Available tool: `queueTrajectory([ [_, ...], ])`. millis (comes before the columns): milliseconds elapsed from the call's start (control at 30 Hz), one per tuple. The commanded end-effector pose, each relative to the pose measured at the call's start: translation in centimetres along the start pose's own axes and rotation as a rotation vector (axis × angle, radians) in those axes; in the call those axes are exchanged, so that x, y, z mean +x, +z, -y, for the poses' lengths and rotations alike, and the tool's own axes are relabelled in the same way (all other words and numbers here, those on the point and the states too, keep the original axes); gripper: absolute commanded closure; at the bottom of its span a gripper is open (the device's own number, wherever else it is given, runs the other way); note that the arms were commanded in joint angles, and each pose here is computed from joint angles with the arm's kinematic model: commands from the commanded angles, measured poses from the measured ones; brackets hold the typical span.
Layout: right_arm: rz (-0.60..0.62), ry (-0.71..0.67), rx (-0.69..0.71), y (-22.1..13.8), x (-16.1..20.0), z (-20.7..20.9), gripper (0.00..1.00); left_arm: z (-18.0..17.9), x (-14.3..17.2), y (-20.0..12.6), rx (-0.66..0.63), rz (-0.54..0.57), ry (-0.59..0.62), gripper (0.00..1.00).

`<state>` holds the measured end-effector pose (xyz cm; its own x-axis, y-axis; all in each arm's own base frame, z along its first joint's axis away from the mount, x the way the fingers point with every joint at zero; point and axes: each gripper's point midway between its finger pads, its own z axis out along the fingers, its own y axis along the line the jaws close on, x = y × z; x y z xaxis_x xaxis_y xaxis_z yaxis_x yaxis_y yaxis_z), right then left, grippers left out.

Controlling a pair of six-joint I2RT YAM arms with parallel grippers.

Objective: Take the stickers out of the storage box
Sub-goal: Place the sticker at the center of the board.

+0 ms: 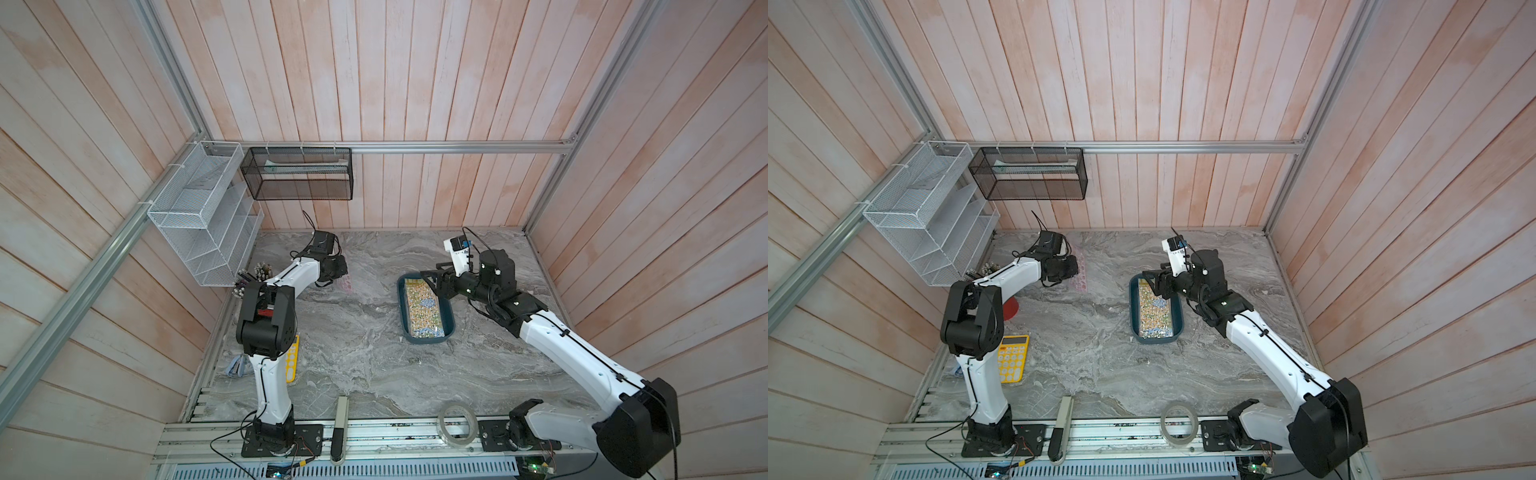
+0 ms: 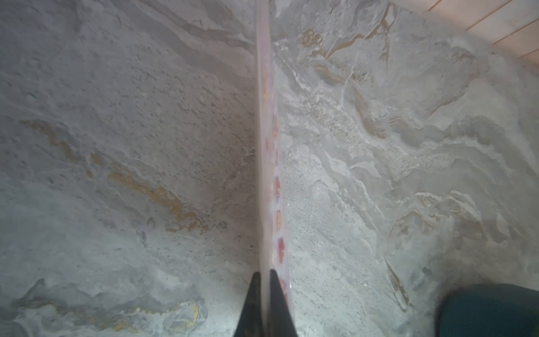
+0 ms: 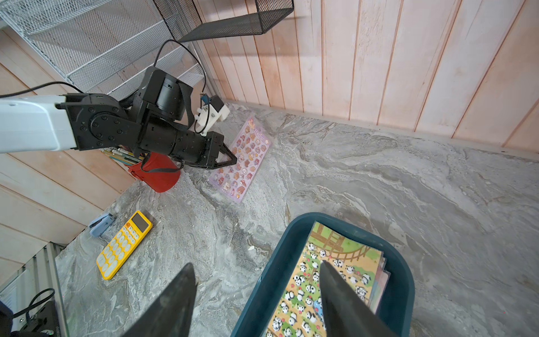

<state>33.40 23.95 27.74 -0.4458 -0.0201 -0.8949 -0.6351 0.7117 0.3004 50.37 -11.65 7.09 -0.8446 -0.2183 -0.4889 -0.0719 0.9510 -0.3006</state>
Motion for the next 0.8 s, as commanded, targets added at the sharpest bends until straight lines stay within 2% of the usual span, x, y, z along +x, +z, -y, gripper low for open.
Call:
queueTrajectory([
  [0,0.051,-0.022,-0.01,-0.9,-2.6,-0.9,0.33,-0.6,0.1,0.6,-0.002,-0.012,-0.006,1.0],
  [167,0.065,-0.016,0.025,-1.4,-2.1,-0.3,0.31,-1.6,1.2,1.9,-0.002,-0.035,-0.036,1.0],
  [333,0.049,-0.021,0.047,-1.4,-1.1,0.2,0.31,-1.5,0.4,2.4,-0.009,-0.03,-0.043,0.99],
  [567,0.049,-0.024,0.048,-1.2,-1.2,0.3,0.31,-2.7,-1.3,2.1,-0.11,-0.007,-0.054,0.74],
  [667,0.051,-0.028,0.061,-1.3,-1.2,0.5,0.31,-3.0,-2.2,0.8,-0.145,0.026,-0.053,0.67],
  [767,0.045,-0.032,0.063,-1.2,-1.1,0.5,0.31,-3.1,-3.1,-0.9,-0.171,0.059,-0.042,0.65],
])
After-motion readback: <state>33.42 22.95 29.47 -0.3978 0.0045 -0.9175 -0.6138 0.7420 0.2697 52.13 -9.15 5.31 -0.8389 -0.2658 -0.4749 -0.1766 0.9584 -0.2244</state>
